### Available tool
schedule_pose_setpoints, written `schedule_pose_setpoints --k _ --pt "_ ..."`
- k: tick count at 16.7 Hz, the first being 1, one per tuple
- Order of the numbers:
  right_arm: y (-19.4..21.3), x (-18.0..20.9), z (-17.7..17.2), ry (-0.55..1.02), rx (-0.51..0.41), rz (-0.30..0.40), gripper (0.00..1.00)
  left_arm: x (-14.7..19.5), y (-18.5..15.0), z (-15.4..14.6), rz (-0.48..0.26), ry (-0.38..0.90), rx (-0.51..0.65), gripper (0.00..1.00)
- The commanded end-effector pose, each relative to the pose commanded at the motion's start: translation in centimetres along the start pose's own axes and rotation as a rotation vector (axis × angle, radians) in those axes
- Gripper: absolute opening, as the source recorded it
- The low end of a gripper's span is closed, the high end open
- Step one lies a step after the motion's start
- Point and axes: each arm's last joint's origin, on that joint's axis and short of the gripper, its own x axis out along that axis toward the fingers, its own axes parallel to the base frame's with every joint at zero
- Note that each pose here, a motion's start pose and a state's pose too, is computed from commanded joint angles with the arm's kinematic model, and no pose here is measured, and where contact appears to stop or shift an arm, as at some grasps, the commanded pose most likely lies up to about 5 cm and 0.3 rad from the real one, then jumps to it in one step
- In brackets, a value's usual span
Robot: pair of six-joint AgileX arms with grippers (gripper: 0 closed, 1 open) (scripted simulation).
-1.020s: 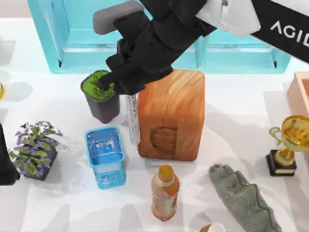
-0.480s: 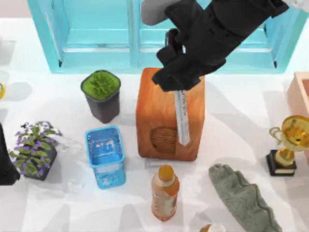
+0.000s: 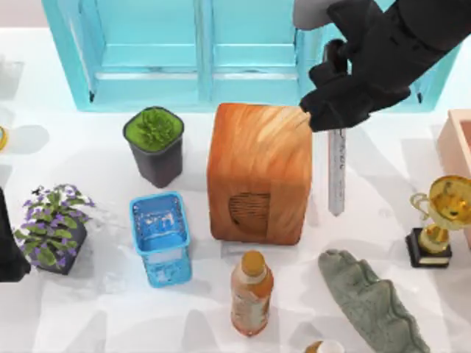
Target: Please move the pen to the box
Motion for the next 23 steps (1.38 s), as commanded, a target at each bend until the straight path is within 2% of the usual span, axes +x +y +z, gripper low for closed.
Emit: schedule_pose_setpoints --k 4,7,13,17,23 --pt "-6.0 -4.4 -3.4 -0.152 0.122 -0.129 0.0 0.0 0.0 0.0 0.0 0.0 0.0 1.0" --pt "-9.5 -7.4 -7.2 -0.245 0.196 -0.241 0.0 0.0 0.0 0.0 0.0 0.0 0.0 1.0" --pt "-12.5 -10.5 -15.7 -0.38 0.3 -0.413 0.0 0.0 0.0 0.0 0.0 0.0 0.0 1.0" --pt "-12.9 -10.6 -20.4 -0.42 0.364 -0.474 0.0 0.0 0.0 0.0 0.0 0.0 0.0 1.0" --pt "-12.9 -10.4 -21.1 -0.423 0.375 -0.48 0.0 0.0 0.0 0.0 0.0 0.0 0.0 1.0"
